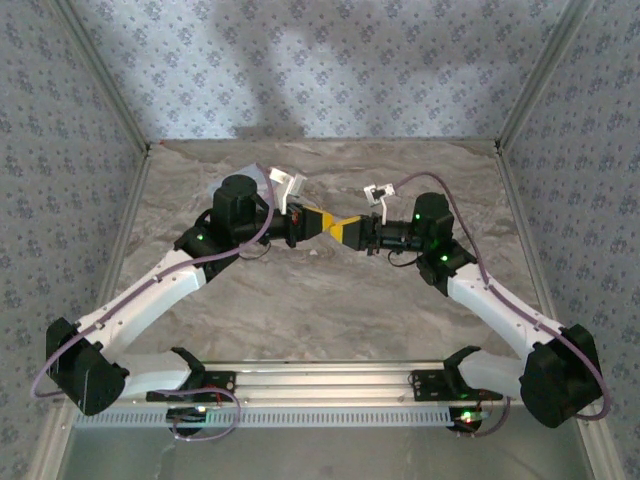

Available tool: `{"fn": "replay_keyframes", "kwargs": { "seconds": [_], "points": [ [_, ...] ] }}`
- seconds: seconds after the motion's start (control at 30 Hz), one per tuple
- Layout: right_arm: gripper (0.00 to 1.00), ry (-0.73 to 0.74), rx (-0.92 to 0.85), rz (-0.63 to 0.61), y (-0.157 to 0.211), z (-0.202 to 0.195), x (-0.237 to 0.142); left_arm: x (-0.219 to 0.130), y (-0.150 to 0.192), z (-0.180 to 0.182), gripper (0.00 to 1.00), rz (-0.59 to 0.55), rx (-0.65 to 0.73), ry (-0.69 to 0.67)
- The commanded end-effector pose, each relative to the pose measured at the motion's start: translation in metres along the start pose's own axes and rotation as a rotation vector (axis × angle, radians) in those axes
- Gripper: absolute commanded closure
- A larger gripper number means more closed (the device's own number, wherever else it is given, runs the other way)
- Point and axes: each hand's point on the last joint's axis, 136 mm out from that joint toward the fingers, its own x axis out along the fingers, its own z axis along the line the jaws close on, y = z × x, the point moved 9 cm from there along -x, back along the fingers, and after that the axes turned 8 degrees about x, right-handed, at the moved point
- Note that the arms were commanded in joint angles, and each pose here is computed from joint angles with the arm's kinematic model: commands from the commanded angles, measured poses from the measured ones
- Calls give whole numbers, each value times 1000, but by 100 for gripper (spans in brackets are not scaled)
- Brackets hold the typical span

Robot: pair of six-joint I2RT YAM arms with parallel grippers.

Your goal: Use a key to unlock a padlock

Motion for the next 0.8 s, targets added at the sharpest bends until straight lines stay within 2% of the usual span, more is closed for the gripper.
{"fn": "replay_keyframes", "kwargs": {
  "seconds": [0.0, 0.2, 0.5, 0.63, 0.73, 0.77],
  "points": [
    [81, 1, -23, -11, -6, 5, -2, -5, -8, -8, 100, -2, 40, 39],
    [83, 0, -21, -7, -6, 4, -2, -3, -7, -8, 100, 16, 42, 50],
    [96, 25, 4, 23, -2, 0, -2, -2, -9, -7, 100, 21, 46, 45],
    [98, 66, -7, 38, 3, -4, -4, -4, -15, -3, 86, 9, 43, 23],
    [98, 109, 14, 32, 6, -11, -7, -9, -22, 6, 62, -19, 27, -26],
    [98, 121, 22, 27, 8, -13, -9, -12, -24, 11, 56, -30, 16, -48]
  ]
}}
